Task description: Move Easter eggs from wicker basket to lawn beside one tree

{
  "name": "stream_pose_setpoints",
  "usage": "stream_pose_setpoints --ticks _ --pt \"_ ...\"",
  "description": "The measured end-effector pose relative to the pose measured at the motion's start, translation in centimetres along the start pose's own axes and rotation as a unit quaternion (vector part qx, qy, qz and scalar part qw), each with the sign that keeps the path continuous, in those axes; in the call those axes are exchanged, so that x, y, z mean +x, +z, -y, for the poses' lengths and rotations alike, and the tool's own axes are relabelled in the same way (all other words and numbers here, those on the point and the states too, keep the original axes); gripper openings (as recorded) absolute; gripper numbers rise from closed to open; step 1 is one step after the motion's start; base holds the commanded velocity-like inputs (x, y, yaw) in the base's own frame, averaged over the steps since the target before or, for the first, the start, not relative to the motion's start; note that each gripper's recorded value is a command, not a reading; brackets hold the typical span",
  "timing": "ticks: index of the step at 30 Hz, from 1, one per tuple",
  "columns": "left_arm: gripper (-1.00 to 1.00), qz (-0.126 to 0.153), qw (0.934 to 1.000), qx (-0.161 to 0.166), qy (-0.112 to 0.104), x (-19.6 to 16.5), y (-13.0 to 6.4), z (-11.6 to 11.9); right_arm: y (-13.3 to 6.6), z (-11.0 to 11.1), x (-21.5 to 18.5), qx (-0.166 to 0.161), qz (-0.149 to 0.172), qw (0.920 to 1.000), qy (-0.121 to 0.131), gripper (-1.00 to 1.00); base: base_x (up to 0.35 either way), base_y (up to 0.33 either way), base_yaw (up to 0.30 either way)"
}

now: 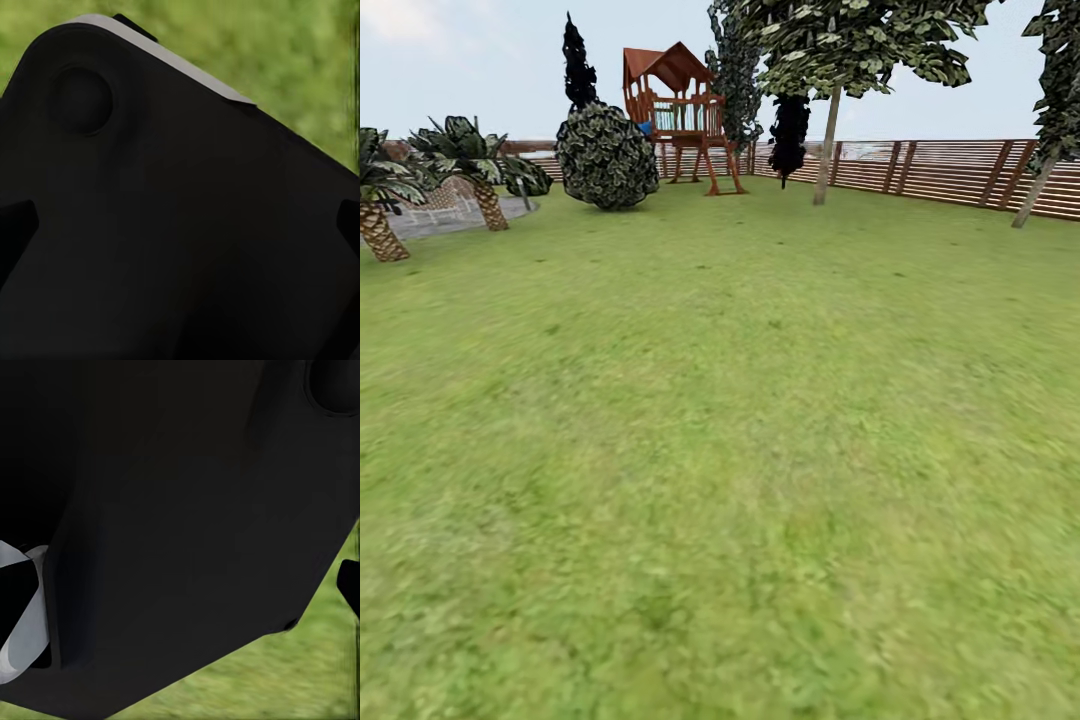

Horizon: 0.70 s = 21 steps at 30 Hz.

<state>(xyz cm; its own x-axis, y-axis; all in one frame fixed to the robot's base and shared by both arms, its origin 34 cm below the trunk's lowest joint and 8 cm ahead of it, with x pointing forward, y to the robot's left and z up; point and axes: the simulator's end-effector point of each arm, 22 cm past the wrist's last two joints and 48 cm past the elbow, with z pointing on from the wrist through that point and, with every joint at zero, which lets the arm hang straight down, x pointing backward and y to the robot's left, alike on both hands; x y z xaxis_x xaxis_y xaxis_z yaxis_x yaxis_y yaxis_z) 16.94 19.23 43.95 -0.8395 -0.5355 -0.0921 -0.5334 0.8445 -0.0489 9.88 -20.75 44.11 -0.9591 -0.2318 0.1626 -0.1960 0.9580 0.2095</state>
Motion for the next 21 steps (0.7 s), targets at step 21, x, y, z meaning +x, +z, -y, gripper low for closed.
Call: stream_pose_setpoints --ticks 21 --pt "1.00 0.000 1.0000 0.000 0.000 0.03 0.00 -0.03 0.00 -0.01 0.00 0.000 0.000 1.0000 0.000 1.00 0.341 -0.012 0.000"
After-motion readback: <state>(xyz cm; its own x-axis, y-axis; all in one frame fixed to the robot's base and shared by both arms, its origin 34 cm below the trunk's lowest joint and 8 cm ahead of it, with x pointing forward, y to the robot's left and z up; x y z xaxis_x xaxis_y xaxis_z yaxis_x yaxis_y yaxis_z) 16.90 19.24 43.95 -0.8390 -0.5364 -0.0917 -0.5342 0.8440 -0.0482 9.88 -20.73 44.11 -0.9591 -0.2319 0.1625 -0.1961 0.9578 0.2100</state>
